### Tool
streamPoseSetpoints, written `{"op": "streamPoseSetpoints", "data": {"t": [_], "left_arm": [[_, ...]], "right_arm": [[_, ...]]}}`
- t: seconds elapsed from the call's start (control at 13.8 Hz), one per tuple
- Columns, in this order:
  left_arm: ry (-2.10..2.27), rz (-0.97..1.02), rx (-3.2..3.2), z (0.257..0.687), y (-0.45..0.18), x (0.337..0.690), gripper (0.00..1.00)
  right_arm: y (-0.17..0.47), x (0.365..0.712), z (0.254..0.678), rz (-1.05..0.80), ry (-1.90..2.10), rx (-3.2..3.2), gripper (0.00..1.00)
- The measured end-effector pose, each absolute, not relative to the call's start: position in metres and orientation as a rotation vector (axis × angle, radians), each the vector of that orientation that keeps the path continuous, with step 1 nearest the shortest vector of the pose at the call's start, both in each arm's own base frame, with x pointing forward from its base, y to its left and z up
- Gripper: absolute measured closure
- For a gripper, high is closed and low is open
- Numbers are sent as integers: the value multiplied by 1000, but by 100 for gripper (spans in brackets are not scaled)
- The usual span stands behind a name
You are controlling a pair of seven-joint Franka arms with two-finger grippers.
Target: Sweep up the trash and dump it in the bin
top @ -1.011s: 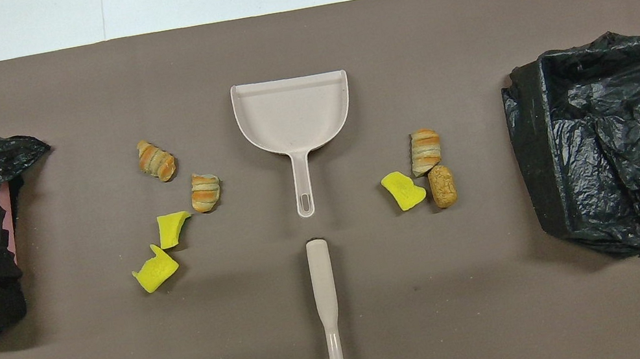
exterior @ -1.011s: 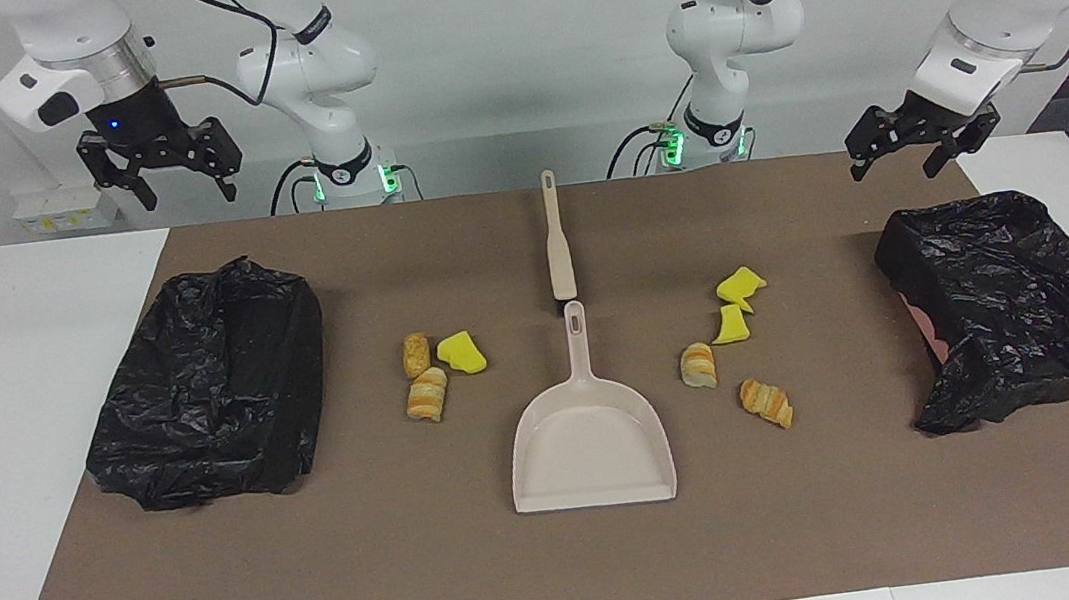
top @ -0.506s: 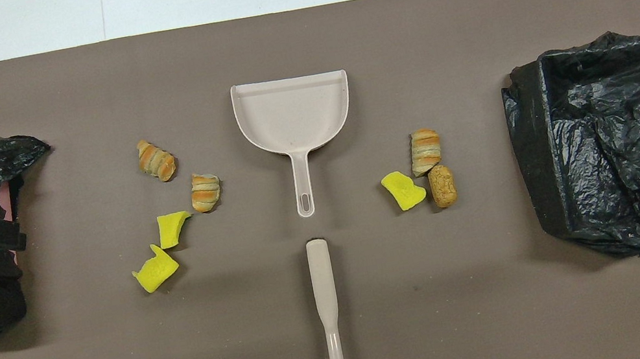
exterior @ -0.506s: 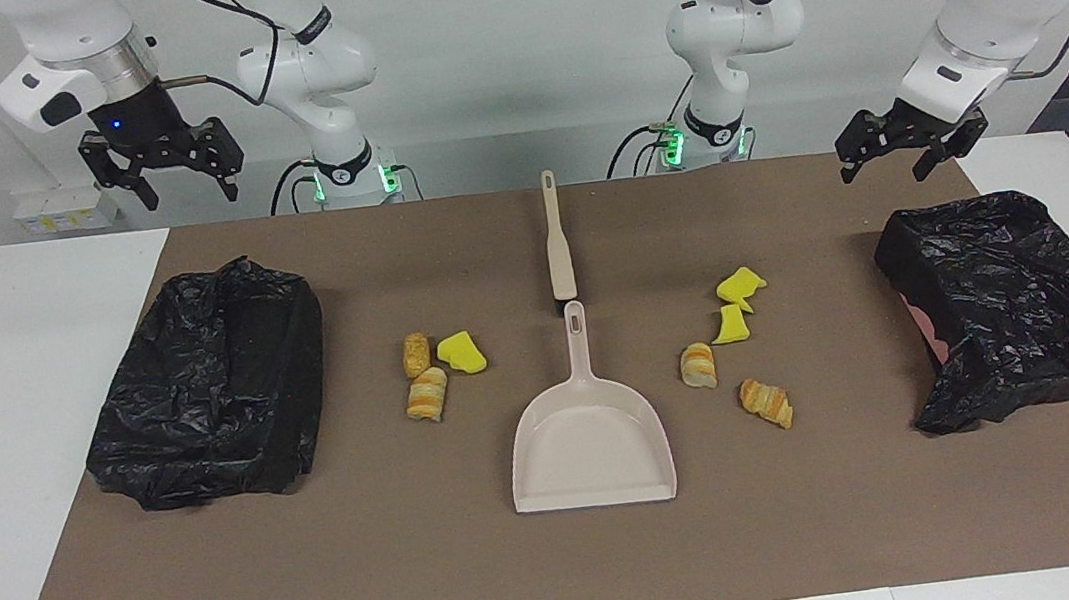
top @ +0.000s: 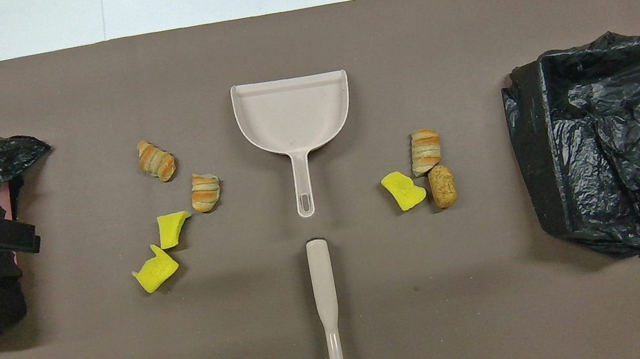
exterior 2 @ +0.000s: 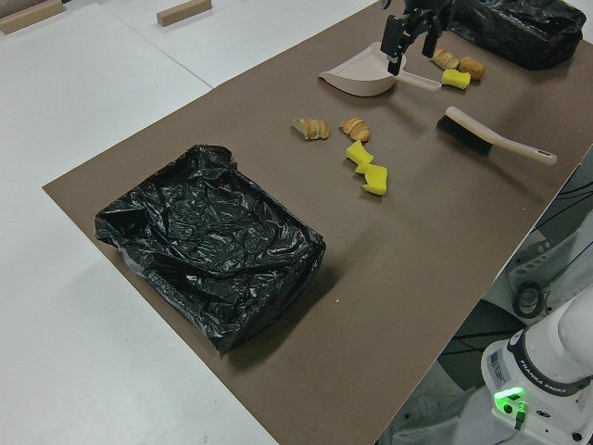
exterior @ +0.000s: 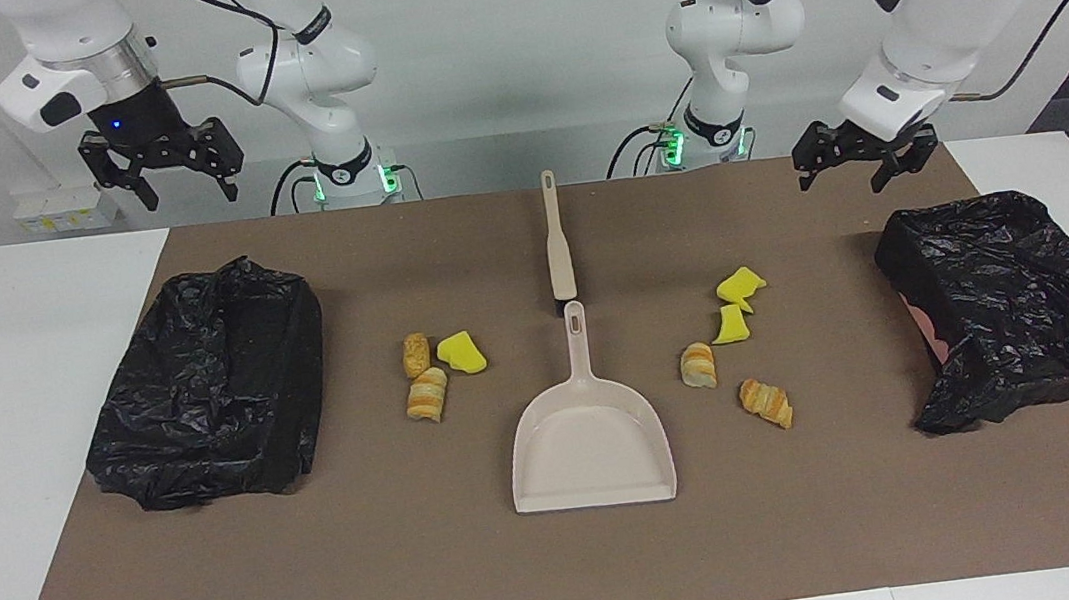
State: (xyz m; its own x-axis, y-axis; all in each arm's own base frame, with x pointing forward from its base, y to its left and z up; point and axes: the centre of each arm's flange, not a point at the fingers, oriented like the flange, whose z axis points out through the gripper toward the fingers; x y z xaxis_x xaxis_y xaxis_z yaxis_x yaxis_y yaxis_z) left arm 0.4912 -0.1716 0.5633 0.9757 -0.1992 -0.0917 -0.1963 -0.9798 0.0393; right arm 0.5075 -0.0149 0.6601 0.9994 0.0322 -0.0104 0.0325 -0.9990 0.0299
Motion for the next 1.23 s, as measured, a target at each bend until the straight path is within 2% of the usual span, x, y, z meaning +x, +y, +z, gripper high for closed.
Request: {"op": "streamPoseSetpoints", "data": {"t": [0.43, 0.65, 0.94, 1.23], "left_arm": [[-246, -112, 3096, 532, -275, 439, 0], [-238, -101, 3093, 496, -317, 409, 0], [-221, -67, 3087, 427, -360, 358, 0], [-228, -75, 3092, 379, -375, 322, 0]], "right_arm": [[-17, 501, 652, -44, 46, 3114, 0], [-17, 498, 654, -40, 46, 3114, 0], [-17, 498, 652, -47, 46, 3115, 0], [-17, 498, 651, -49, 46, 3115, 0]]}}
